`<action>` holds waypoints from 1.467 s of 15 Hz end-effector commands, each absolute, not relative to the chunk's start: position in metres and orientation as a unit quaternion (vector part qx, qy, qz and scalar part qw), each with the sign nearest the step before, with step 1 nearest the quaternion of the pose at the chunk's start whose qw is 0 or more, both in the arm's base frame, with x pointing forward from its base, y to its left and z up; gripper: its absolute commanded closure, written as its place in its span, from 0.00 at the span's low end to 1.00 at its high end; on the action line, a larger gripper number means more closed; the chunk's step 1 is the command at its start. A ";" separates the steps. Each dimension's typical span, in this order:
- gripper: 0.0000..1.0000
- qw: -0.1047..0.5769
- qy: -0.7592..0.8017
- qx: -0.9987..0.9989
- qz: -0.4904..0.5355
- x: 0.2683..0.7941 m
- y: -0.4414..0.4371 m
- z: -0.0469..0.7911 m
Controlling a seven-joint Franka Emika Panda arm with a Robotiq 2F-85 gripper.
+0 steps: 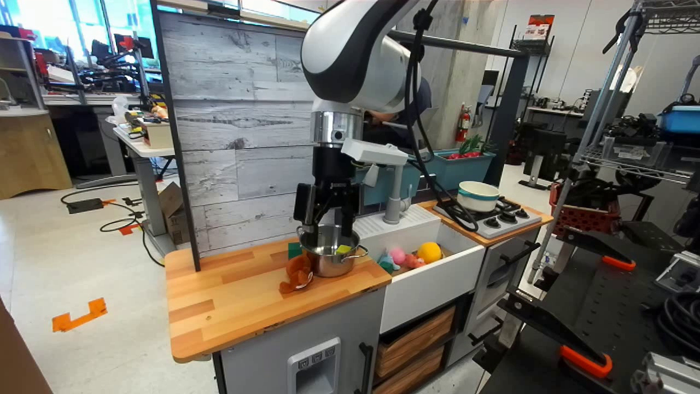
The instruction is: Put the brown doll in the silver pot
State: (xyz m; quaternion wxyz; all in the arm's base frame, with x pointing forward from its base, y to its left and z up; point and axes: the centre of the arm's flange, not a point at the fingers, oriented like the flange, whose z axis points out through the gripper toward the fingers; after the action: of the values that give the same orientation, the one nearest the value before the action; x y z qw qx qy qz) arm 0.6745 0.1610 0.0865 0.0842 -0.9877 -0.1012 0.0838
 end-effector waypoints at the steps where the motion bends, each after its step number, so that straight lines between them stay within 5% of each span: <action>1: 0.00 0.093 -0.081 -0.992 0.029 0.682 0.162 0.072; 14: 0.00 0.084 -0.073 -0.993 0.039 0.685 0.160 0.024; 22: 0.00 0.111 -0.084 -0.989 -0.058 0.696 0.159 0.107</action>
State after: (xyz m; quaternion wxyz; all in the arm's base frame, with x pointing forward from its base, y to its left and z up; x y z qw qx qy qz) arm 0.7051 0.1570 0.0720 0.0901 -0.9925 -0.0673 -0.0483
